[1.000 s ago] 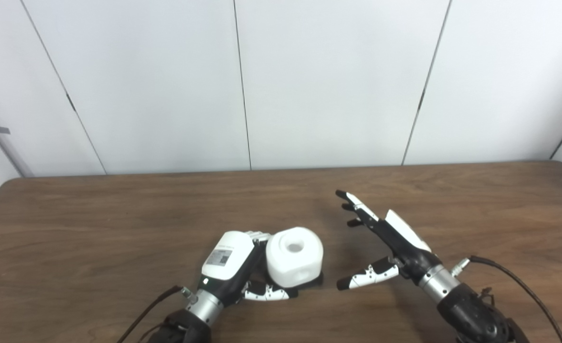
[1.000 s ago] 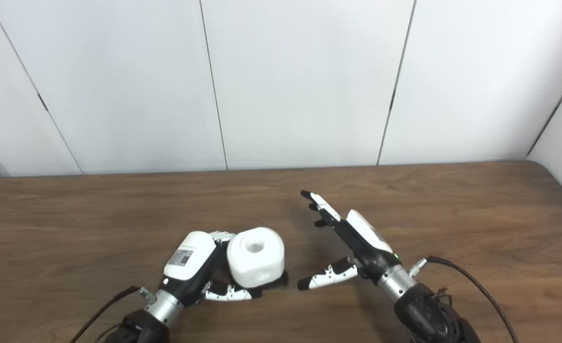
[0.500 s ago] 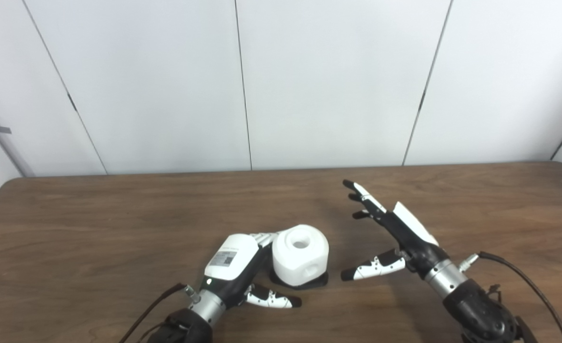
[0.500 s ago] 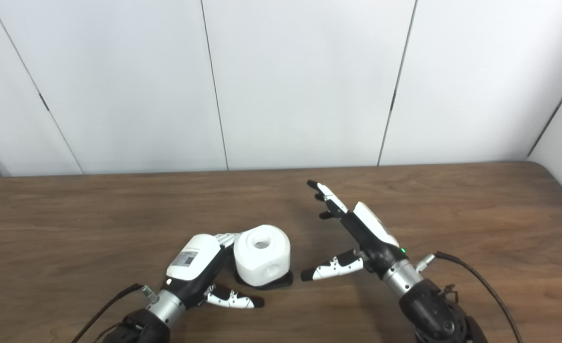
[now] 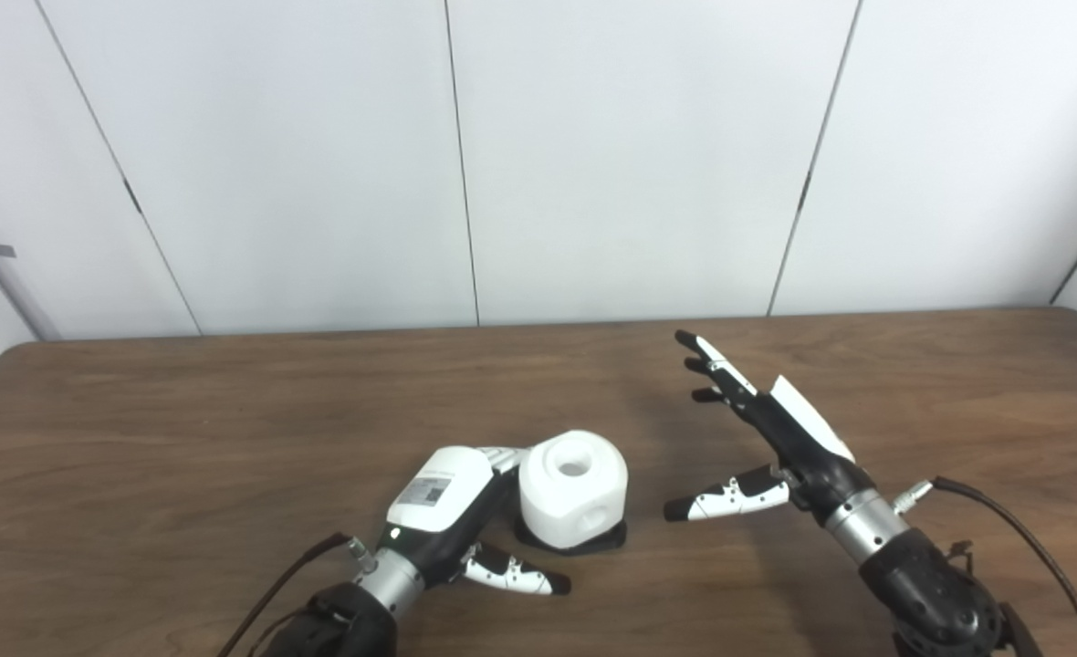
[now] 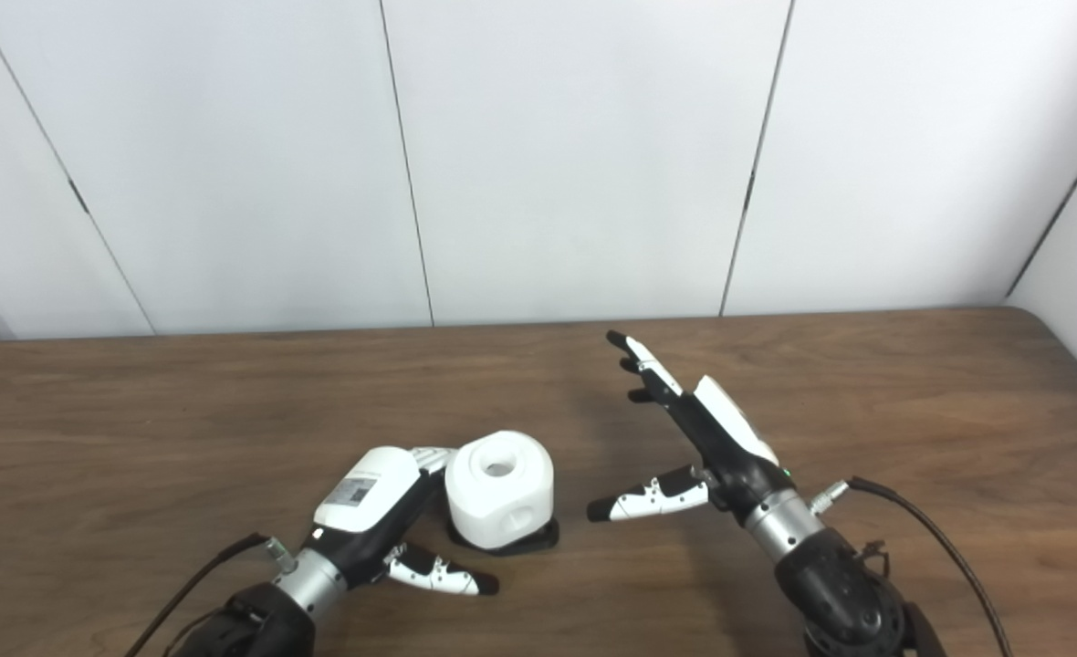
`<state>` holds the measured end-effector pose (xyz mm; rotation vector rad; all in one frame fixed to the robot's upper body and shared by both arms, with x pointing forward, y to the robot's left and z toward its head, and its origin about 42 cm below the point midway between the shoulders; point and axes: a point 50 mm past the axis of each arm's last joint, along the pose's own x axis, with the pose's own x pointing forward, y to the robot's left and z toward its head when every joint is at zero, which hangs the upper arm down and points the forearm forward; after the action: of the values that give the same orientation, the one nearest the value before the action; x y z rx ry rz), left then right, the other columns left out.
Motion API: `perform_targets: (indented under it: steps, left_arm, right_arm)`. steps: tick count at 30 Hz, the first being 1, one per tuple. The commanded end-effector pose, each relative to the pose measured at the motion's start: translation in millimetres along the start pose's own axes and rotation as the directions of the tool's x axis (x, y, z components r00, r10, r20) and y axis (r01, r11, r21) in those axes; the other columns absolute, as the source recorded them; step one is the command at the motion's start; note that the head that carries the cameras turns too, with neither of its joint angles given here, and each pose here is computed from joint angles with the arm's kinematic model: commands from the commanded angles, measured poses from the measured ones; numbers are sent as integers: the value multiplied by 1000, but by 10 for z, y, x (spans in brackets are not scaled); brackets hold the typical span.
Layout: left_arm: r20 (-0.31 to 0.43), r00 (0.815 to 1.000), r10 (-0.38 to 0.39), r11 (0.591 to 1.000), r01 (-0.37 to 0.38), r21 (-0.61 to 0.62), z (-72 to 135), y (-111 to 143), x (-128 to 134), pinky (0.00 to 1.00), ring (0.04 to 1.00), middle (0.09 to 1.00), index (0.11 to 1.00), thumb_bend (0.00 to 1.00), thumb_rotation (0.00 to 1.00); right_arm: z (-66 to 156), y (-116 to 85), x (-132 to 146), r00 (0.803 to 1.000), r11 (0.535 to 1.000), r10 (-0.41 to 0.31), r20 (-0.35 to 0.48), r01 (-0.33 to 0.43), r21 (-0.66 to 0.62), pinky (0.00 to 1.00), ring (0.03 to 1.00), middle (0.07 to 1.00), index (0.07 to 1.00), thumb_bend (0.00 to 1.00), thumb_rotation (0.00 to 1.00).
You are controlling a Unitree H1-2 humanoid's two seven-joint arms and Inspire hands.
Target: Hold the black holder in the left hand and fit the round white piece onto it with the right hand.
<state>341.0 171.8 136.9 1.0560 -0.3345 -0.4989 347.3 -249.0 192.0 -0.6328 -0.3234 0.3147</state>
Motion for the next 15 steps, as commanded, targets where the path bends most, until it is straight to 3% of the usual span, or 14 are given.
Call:
perform_targets:
  steps: [1,15]
  left_arm:
    - [-140,985,-100,995,99,-10,-274,-67,-180,810,835,839,887,1000,319]
    - [-197,980,-34,998,21,-64,-601,340,-375,817,873,891,942,1000,256]
  right_arm:
    - [107,-151,121,996,998,-62,60,63,-14,829,940,1000,994,886,210]
    - [-43,-95,119,999,999,-48,23,48,19,854,940,1000,992,866,189]
